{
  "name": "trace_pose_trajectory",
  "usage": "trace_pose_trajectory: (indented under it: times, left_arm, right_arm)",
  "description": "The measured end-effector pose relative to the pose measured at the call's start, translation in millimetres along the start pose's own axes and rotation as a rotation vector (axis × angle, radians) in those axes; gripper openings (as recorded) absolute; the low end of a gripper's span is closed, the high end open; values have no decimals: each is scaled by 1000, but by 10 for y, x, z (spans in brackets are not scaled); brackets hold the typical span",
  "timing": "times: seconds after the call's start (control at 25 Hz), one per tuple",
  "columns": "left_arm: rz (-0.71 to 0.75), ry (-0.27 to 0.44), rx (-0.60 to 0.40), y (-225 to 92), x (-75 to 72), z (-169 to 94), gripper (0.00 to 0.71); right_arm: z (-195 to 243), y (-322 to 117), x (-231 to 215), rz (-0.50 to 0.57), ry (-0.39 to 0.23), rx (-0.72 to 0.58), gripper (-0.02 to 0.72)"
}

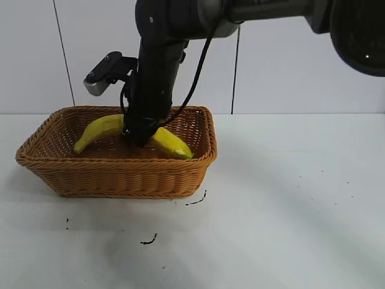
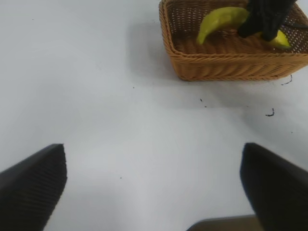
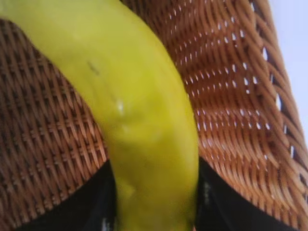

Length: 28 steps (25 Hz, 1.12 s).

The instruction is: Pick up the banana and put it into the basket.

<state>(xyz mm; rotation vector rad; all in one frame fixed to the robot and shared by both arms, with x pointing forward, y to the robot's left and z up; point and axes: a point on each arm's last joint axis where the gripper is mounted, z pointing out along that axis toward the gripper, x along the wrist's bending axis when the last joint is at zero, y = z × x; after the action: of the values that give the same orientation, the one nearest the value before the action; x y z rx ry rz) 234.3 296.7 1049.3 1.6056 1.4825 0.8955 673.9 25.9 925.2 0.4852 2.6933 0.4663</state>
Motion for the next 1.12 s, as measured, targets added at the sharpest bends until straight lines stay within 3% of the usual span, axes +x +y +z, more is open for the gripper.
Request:
trace_pose_trajectory:
  times: [0.16,0.2,0.32,0.44,0.64,0.8,1.12]
  left_arm:
    - [0,0,0,0,0,0,695]
    - [0,0,0,0,0,0,695]
    - [0,0,0,0,0,0,695]
    - [0,0,0,0,0,0,695]
    - [0,0,0,0,0,0,695]
    - [0,0,0,0,0,0,695]
    - [0,0,0,0,0,0,695]
  right_arm:
    - [0,13,14,17,15,-14,323]
    - [-1,13,16,19,18,-14,360]
    - [-33,25,10,29,19,-19,591]
    - [-151,60,-25,58,4,-31,671]
    - [-585,166,-161,222,-52,-68,689]
    - [-930,115,-373,461,-51,-51,689]
    - [-1051,-697,-1220,801,-120,77,689]
